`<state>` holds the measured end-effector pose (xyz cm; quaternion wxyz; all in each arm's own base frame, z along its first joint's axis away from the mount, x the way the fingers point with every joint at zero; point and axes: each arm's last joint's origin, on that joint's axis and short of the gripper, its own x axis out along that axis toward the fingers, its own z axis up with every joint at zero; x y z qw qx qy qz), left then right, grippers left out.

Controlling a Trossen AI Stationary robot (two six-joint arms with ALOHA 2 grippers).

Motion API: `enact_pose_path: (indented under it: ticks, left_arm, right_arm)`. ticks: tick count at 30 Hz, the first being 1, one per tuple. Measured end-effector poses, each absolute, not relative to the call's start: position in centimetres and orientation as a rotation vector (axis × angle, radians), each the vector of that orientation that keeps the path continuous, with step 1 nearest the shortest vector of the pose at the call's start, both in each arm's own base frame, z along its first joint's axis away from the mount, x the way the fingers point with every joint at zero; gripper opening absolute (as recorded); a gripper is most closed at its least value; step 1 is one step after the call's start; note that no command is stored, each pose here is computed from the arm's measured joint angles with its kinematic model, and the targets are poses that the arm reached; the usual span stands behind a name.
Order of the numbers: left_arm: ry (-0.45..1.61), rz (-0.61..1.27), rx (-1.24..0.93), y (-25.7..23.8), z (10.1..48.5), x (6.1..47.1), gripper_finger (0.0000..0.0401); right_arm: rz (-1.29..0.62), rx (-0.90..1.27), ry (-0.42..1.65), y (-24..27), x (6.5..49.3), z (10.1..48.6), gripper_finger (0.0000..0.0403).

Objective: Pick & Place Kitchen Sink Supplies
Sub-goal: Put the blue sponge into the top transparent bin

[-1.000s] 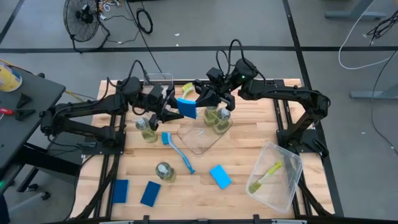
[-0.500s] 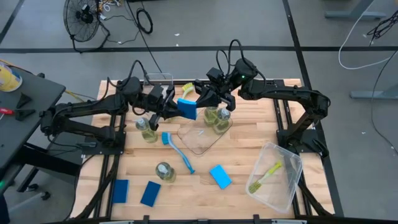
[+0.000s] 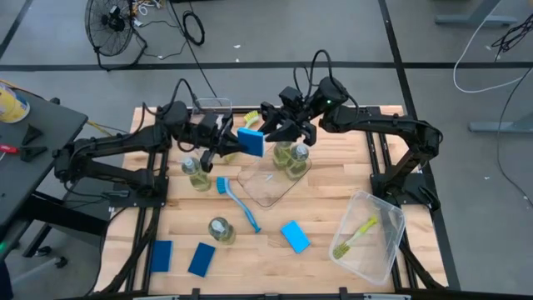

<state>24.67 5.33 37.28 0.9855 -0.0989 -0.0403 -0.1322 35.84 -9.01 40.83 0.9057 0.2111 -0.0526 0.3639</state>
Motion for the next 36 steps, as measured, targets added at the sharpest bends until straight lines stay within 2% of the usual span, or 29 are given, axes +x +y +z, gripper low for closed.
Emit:
enact_pose_path:
  ticks: [4,9,25,36]
  left_arm:
    - [-0.088,-0.223,-0.196,6.3,37.4,24.3,0.0017]
    - [-0.096,-0.159,-0.191,8.0,37.4,23.8,0.0018]
    - [-0.091,0.152,-0.197,15.2,37.0,20.0,0.0015]
    - [0.219,0.413,-0.401,18.4,33.2,16.5,0.0015]
  right_arm:
    - [0.735,0.408,-0.145,-9.8,35.5,41.1,0.0203]
    - [0.679,0.397,-0.178,-11.2,35.0,41.3,0.0225]
    - [0.224,0.274,-0.371,-18.6,32.3,41.6,0.0215]
    - [0.122,0.171,-0.339,-20.4,31.5,41.0,0.0214]
